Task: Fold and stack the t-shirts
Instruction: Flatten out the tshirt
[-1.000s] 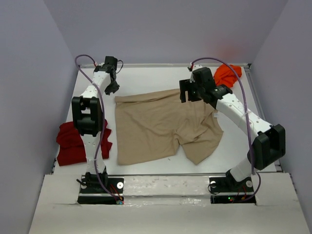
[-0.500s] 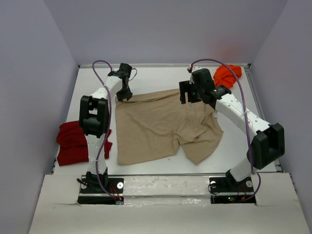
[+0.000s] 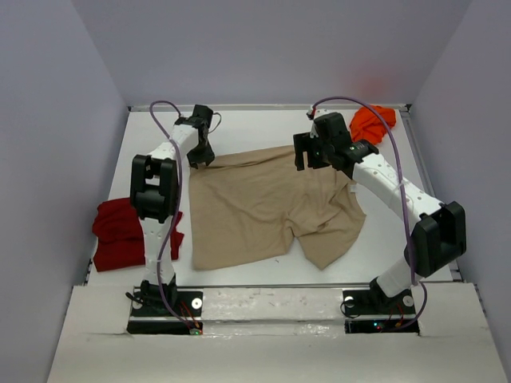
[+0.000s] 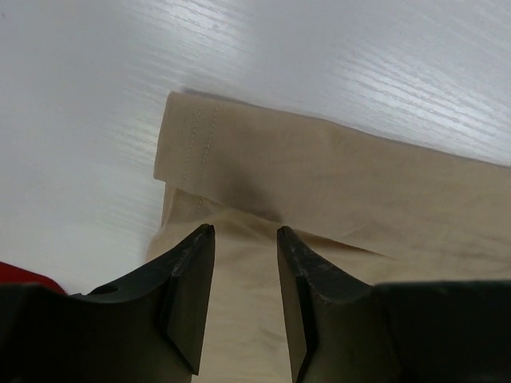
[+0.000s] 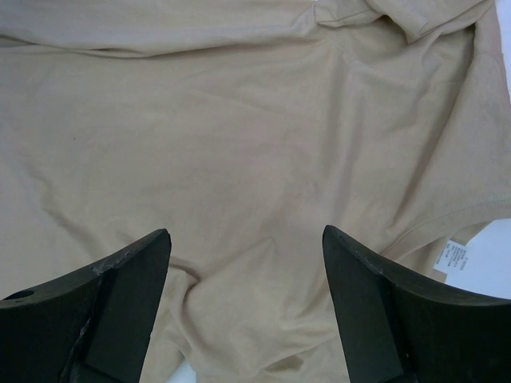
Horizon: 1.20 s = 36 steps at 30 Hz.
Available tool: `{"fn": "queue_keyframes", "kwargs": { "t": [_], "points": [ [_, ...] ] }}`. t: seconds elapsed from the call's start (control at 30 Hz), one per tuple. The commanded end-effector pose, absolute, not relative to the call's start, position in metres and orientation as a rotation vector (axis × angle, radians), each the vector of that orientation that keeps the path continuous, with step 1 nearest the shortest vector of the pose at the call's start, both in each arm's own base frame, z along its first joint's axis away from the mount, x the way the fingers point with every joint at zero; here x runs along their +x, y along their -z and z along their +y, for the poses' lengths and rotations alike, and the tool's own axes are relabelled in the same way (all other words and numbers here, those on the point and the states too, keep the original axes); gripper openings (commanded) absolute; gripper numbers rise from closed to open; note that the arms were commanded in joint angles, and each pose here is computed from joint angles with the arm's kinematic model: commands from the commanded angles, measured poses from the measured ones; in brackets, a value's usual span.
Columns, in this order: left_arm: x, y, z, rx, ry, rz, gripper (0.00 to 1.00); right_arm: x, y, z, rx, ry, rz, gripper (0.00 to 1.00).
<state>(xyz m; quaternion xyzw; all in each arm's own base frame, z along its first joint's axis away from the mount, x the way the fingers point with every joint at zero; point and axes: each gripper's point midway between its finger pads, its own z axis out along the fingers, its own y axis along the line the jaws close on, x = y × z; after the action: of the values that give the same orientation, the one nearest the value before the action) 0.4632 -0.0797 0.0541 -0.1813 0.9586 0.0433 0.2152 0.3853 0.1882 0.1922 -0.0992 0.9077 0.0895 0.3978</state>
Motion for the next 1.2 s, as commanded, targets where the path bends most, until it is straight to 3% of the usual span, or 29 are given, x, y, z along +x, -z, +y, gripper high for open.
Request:
{"fn": "queue_keyframes", "kwargs": {
  "t": [0.0,0.23,0.6,0.67,0.73,0.77,0.87,1.17],
  "points": [
    [0.471,-0.051,-0.083,-0.479,-0.116,2.671,0.49,0.387,-0.209,0.195,-0.250,-0.272,2.238,0.82],
    [0.480,-0.049,-0.088,-0.471,-0.092,2.673,0.49,0.386,-0.203,0.197,-0.258,-0.280,2.249,0.82],
    [0.483,-0.074,-0.082,-0.487,-0.109,2.606,0.41,0.388,-0.193,0.202,-0.265,-0.299,2.271,0.81],
    [0.483,-0.068,-0.082,-0.481,-0.119,2.621,0.36,0.388,-0.194,0.203,-0.270,-0.303,2.271,0.81],
    [0.484,-0.066,-0.084,-0.482,-0.111,2.627,0.25,0.388,-0.194,0.203,-0.266,-0.301,2.269,0.81],
    [0.485,-0.064,-0.084,-0.486,-0.103,2.628,0.12,0.388,-0.193,0.202,-0.267,-0.298,2.270,0.81],
    [0.486,-0.068,-0.084,-0.489,-0.098,2.614,0.00,0.387,-0.191,0.200,-0.264,-0.287,2.275,0.81],
    [0.496,-0.108,-0.082,-0.498,-0.078,2.516,0.00,0.387,-0.174,0.207,-0.269,-0.318,2.317,0.81]
  ]
}}
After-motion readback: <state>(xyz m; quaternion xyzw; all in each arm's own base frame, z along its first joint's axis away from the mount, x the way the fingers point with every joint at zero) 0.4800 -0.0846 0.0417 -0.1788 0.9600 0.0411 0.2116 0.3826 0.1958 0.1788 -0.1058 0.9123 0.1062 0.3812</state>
